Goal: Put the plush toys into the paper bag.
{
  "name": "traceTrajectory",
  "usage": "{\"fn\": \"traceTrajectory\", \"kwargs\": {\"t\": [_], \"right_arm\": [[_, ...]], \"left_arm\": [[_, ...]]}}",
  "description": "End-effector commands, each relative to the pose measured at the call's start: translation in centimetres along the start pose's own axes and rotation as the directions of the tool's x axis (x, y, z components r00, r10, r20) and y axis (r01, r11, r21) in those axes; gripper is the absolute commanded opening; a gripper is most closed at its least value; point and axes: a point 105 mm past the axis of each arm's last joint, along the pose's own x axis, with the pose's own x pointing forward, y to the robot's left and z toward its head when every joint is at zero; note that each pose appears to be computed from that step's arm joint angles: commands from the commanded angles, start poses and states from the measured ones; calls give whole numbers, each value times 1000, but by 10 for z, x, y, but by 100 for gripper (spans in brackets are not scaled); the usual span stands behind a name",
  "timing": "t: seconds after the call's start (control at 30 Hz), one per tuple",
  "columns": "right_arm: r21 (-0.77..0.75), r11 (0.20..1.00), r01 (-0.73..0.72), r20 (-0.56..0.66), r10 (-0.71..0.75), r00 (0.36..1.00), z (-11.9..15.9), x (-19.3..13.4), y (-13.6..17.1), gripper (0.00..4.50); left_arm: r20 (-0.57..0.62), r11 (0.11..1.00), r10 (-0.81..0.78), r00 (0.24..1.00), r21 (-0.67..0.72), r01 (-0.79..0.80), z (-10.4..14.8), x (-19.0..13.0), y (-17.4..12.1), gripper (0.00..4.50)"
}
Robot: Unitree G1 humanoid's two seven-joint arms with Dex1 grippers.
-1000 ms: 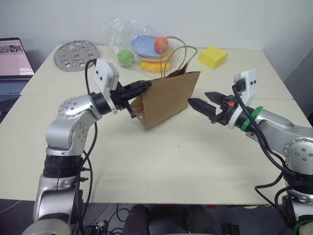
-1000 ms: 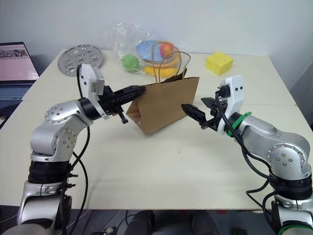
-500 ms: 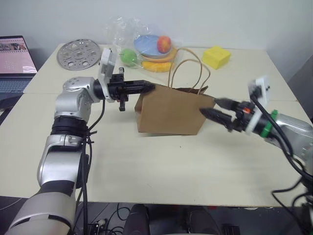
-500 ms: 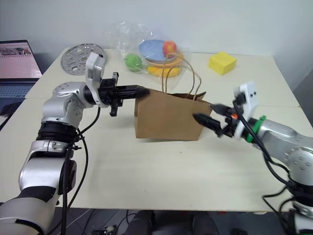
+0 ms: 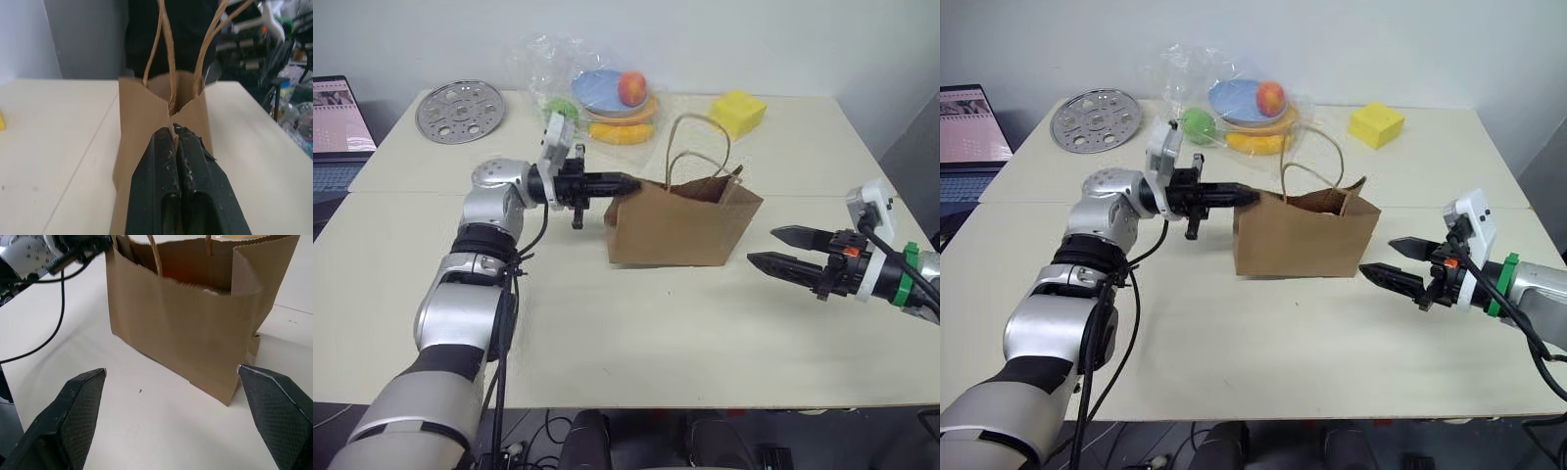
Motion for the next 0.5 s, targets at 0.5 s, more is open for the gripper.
{"fn": "traceTrajectory", "kwargs": {"t": [0.5], "right_arm": [[-45, 999, 3, 63, -1, 998, 9, 12, 1, 450]], "left_arm": [[-17, 984, 163, 986, 69, -162, 14, -18, 22, 4]]}}
